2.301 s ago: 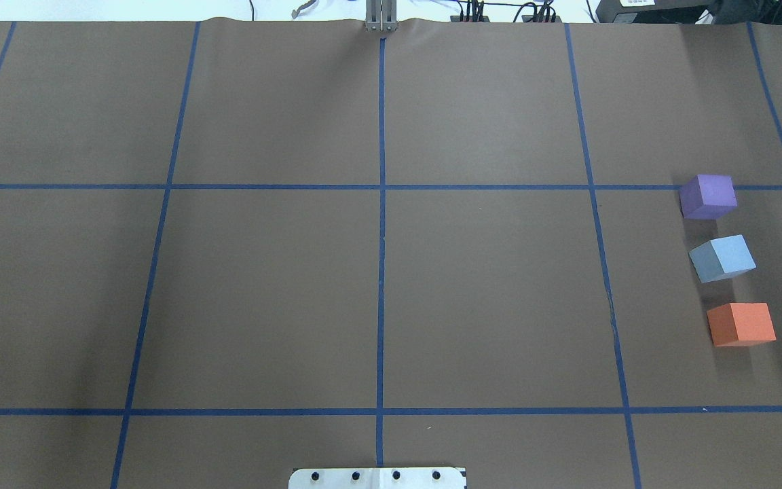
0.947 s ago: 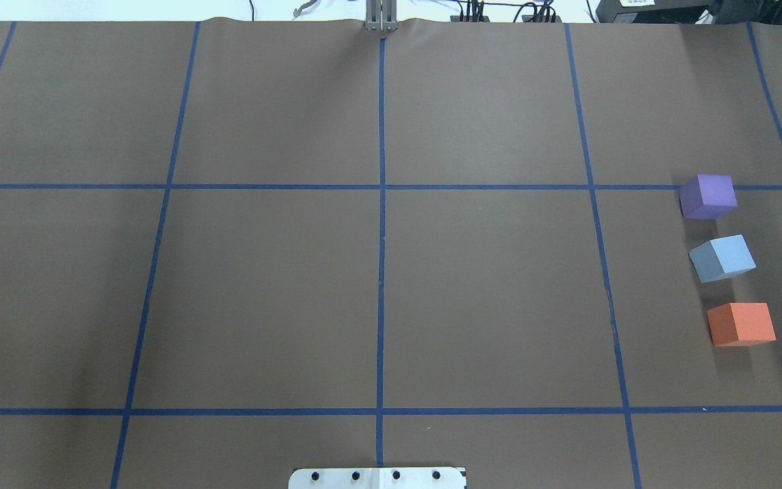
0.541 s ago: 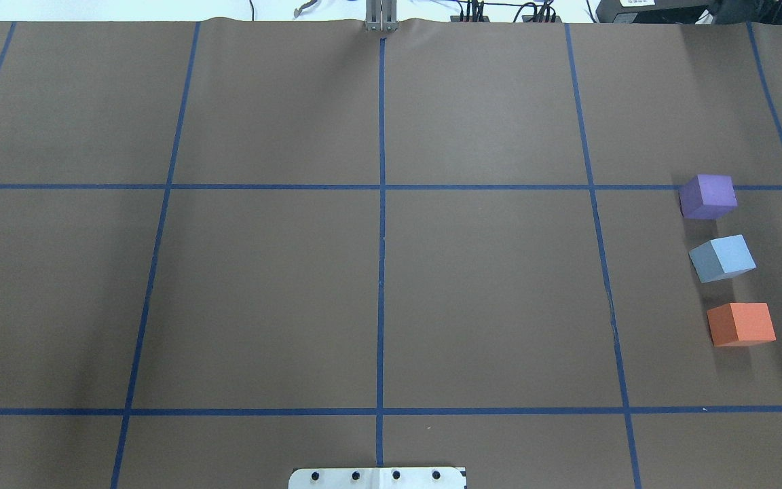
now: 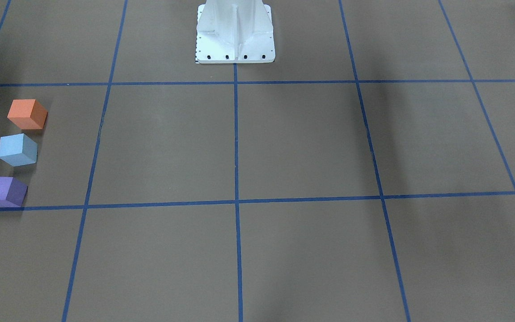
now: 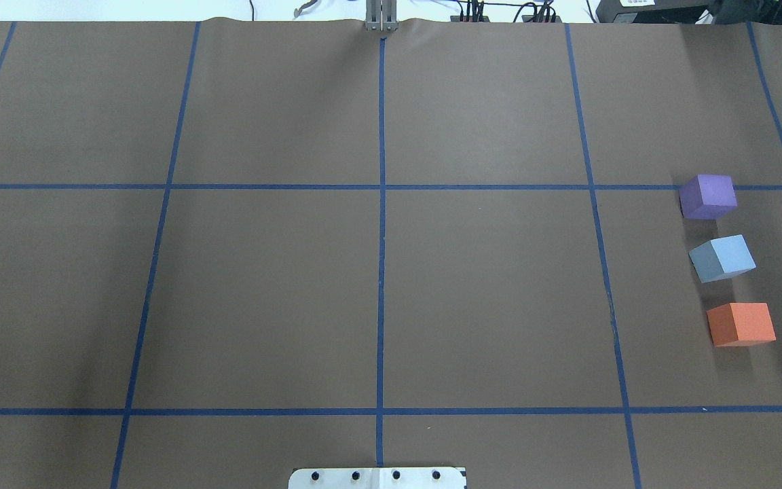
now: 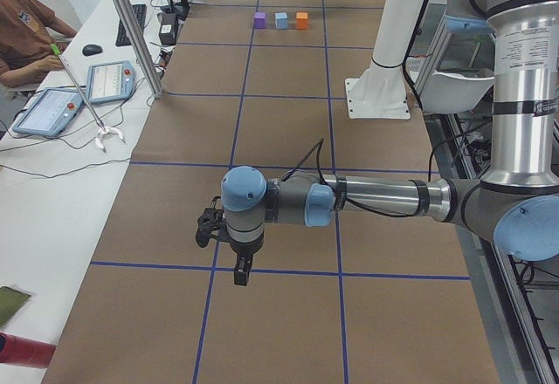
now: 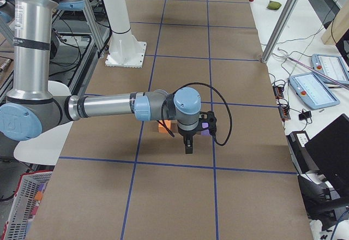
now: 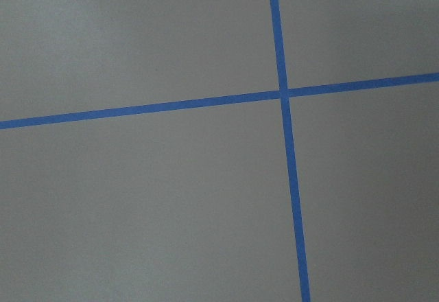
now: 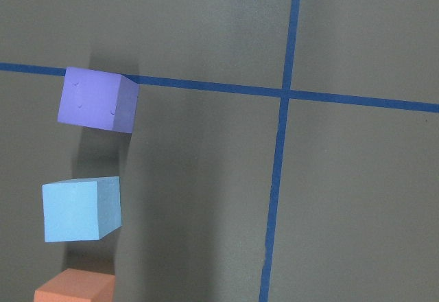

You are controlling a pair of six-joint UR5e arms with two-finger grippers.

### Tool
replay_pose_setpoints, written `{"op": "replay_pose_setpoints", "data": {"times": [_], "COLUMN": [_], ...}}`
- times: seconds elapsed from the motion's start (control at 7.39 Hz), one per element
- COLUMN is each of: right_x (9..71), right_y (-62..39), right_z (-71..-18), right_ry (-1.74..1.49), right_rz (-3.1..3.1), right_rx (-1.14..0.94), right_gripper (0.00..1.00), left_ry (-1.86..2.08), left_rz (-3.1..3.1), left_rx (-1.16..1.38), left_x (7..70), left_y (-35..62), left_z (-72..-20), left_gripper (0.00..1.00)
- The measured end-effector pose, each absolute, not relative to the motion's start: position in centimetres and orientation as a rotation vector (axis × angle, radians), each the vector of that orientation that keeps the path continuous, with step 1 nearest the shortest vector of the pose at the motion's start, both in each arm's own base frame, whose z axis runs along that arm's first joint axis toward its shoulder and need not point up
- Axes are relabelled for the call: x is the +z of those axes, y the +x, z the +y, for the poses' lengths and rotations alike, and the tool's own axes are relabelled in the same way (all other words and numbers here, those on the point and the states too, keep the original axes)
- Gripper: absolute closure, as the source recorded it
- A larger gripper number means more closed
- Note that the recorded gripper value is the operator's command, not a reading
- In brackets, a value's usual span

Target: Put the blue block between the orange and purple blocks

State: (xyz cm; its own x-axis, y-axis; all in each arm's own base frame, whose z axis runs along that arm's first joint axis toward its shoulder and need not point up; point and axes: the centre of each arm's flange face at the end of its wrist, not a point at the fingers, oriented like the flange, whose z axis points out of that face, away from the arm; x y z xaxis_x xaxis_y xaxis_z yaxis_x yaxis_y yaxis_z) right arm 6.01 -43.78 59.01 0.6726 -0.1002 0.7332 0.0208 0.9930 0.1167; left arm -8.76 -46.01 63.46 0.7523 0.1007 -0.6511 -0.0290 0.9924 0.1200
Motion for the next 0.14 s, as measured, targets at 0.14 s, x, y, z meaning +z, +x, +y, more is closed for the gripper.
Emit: {"op": "replay_pose_setpoints", "data": {"times": [0.14], "right_x": [59.03], "right_y": [6.01], "right_z": [-43.78], "right_ry": [0.101], "right_rz": [-0.83], "right_rx": [-0.068], "right_gripper": [0.0], "left_ry": [0.105], "left_rz": [0.715], "left_rx": [0.071], "left_x": [63.45], "left_y": [-8.77], "left_z": [-46.02], "left_gripper": [0.0]}}
